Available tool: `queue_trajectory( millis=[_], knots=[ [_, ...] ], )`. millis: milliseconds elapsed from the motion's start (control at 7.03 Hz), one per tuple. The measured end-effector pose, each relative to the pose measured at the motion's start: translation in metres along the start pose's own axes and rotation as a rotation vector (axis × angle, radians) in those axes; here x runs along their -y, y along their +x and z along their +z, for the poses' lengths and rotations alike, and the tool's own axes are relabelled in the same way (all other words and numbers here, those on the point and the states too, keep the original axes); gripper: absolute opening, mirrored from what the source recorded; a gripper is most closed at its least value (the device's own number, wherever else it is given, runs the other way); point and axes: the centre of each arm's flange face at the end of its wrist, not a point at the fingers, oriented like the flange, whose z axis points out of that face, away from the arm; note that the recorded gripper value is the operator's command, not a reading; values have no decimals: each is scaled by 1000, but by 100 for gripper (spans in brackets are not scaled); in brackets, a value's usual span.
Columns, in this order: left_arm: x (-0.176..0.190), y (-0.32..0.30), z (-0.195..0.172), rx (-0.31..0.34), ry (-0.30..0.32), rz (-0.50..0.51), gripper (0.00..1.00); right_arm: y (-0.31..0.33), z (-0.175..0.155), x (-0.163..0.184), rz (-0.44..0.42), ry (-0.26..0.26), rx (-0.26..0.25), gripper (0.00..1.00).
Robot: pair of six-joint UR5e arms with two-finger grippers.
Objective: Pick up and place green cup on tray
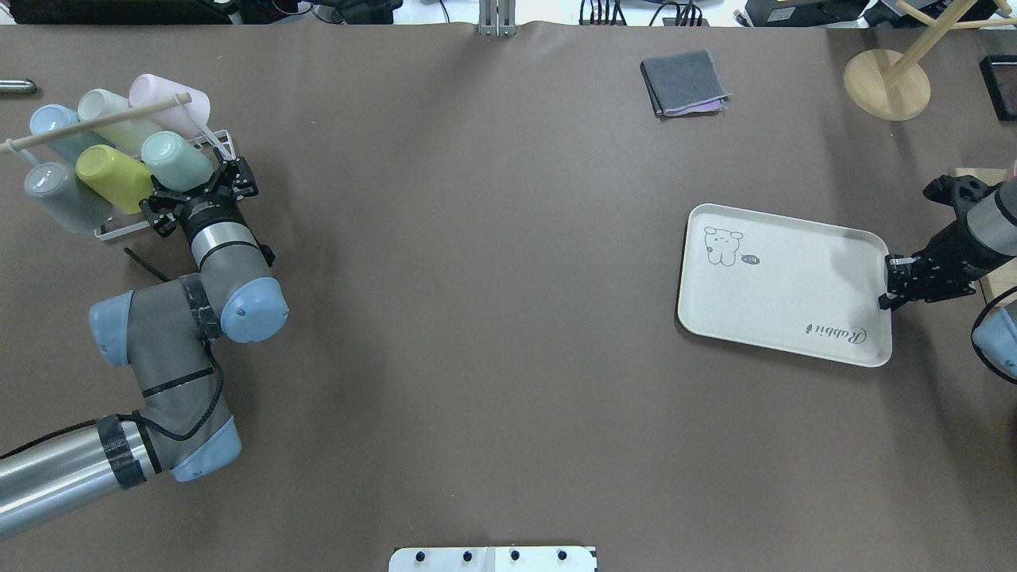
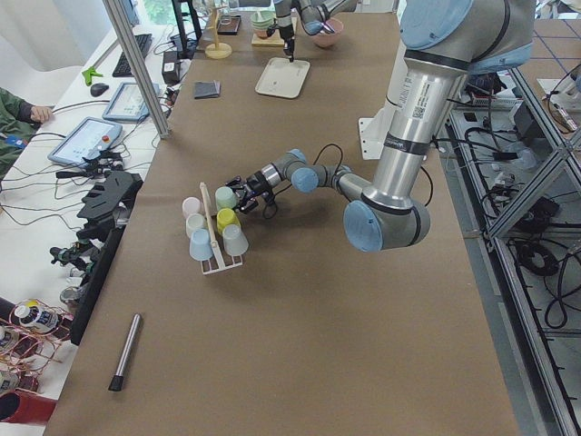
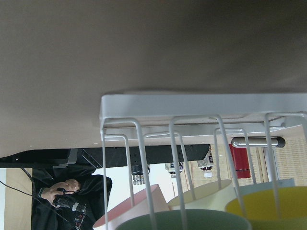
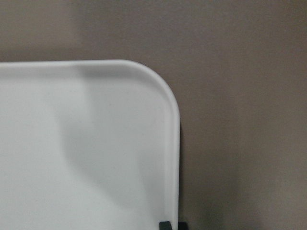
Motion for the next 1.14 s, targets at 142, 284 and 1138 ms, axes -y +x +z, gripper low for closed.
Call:
queue_trajectory(
  millis=[142, 284, 1138],
  knots=[
    [1, 0, 0, 0, 0, 0, 98, -24, -13, -5, -41, 11, 29, 0],
    [1, 0, 1, 0, 0, 0, 97, -62, -27, -8, -97, 23, 66, 0],
    [1, 0, 1, 1, 0, 0, 67, -325, 18, -40, -331, -32, 166, 0]
  ],
)
